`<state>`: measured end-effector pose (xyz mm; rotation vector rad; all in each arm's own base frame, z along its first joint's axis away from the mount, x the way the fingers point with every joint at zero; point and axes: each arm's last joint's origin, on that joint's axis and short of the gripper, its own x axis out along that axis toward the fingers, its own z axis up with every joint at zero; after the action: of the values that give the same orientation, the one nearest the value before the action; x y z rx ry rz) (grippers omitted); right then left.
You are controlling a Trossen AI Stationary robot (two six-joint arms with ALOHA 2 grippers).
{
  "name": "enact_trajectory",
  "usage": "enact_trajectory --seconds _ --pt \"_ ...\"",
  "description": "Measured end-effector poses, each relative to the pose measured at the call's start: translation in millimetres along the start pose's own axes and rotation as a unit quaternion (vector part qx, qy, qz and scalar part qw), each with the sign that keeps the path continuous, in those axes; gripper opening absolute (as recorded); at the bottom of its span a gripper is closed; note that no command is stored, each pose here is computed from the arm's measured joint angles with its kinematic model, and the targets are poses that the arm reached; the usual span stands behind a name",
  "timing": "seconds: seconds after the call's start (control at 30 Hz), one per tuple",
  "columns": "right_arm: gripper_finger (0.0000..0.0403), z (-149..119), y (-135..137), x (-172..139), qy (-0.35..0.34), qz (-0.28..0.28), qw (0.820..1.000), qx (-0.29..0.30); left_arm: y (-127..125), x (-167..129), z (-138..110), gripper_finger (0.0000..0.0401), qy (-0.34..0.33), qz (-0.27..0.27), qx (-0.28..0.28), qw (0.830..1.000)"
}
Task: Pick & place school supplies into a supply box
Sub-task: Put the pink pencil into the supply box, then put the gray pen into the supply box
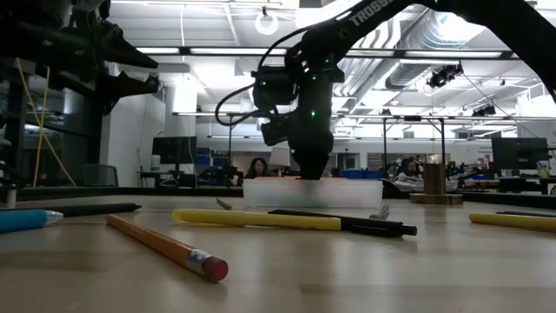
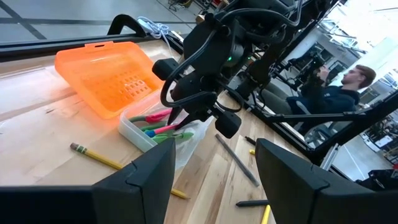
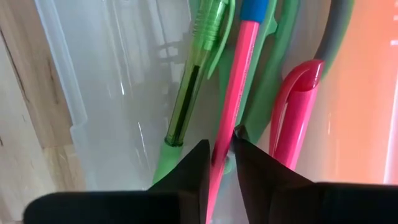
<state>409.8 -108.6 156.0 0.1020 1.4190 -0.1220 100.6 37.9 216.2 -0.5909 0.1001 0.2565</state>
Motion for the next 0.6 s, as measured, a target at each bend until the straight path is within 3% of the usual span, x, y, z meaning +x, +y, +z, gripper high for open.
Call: enact_trajectory --seconds 0.3,0.6 --pt "0.0059 1 -1 -8 0.019 -0.006 1.0 0.0 0 0 0 0.025 0.0 0.0 0.0 1.0" --pt "0.0059 14 -3 -31 -0.004 -0.033 0.999 -0.002 0 0 0 0.025 0.003 -0.004 0.004 1.0"
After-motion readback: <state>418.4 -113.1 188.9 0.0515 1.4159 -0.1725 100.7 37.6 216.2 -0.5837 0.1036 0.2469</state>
